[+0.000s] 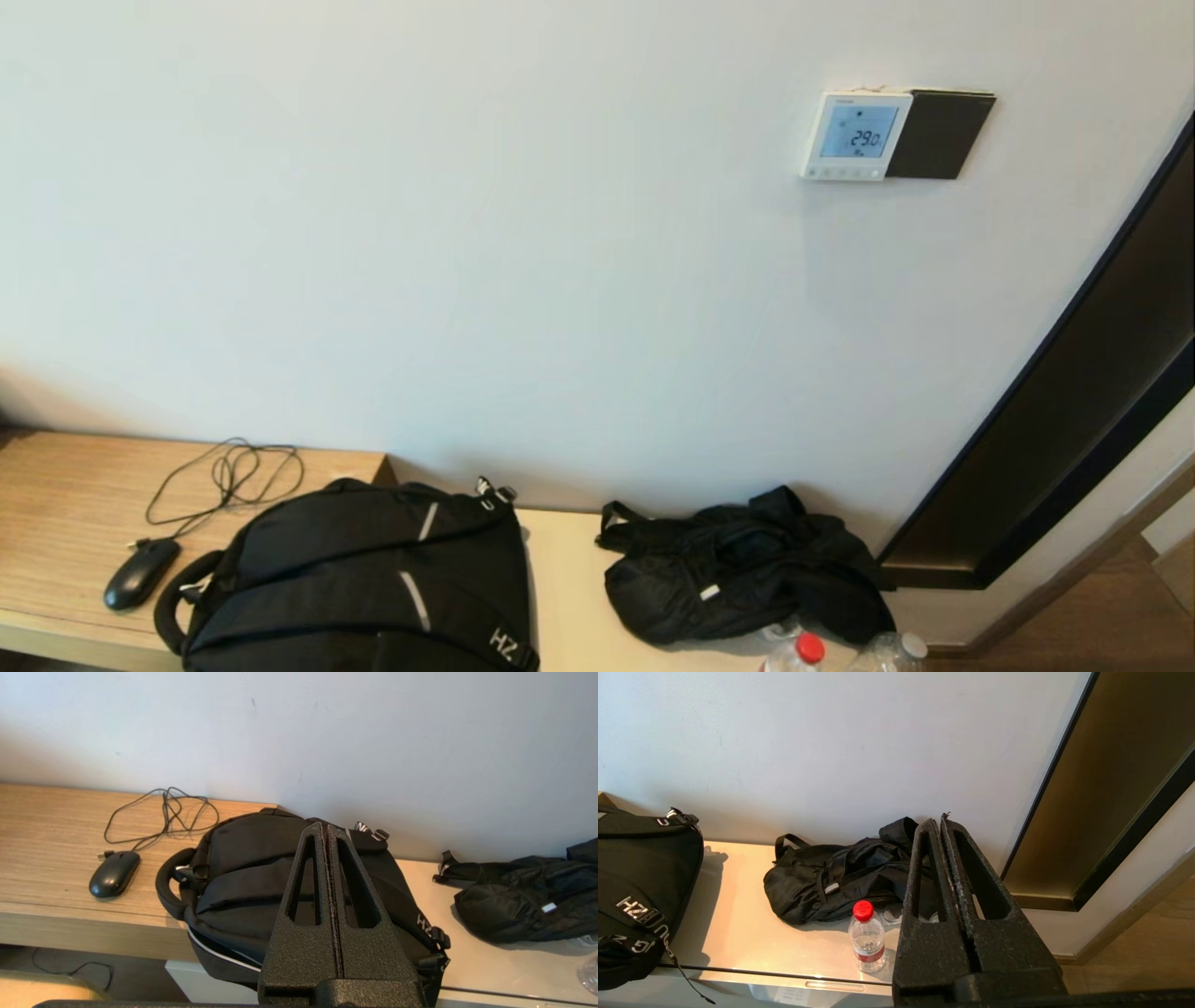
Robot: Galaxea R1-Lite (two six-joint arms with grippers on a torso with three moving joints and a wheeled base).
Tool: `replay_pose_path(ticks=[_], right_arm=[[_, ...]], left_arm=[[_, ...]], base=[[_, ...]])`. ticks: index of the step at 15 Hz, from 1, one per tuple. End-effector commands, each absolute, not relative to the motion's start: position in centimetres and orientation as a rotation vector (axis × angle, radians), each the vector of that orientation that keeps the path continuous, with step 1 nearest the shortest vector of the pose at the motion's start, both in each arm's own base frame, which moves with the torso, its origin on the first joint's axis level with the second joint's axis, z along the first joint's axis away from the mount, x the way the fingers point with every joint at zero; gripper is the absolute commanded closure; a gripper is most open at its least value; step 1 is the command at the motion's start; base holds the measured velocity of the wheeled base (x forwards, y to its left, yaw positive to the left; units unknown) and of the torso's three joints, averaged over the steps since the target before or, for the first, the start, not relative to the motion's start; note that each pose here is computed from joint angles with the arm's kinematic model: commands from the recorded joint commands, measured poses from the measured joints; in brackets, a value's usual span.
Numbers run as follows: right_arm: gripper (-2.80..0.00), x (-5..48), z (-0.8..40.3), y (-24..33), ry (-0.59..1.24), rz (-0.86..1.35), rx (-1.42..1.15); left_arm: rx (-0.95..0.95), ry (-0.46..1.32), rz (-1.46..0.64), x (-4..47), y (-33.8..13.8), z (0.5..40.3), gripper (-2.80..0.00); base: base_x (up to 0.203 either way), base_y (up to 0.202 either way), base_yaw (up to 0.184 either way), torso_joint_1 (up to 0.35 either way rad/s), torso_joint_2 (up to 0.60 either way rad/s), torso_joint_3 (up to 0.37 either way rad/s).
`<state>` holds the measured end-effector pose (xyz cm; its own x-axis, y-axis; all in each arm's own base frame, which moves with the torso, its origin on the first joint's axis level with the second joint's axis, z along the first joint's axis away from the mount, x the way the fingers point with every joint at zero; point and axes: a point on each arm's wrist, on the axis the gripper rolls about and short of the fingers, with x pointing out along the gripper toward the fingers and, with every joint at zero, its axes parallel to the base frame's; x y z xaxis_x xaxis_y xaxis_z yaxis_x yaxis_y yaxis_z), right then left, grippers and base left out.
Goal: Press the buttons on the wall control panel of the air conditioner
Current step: Turn off the central air conditioner
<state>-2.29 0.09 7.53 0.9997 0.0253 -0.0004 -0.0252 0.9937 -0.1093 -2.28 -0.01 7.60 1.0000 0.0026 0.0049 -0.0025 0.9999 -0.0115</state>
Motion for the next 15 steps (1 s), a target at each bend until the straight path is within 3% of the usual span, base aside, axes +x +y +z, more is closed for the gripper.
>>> replay_pose_path(ticks=[1,15], right_arm=[[0.0,-2.29,7.53,0.09,-0.001,0.026,-0.108],[0.0,-2.29,7.53,0.09,-0.001,0.026,-0.112]], left_arm=[[-0.012,-0.006,0.003,-2.28,-0.01,7.61,0.0],[-0.012,-0.006,0.003,-2.28,-0.01,7.61,0.0]], base=[[0.0,0.0,0.0,0.0,0.0,0.0],[0.0,0.0,0.0,0.0,0.0,0.0]])
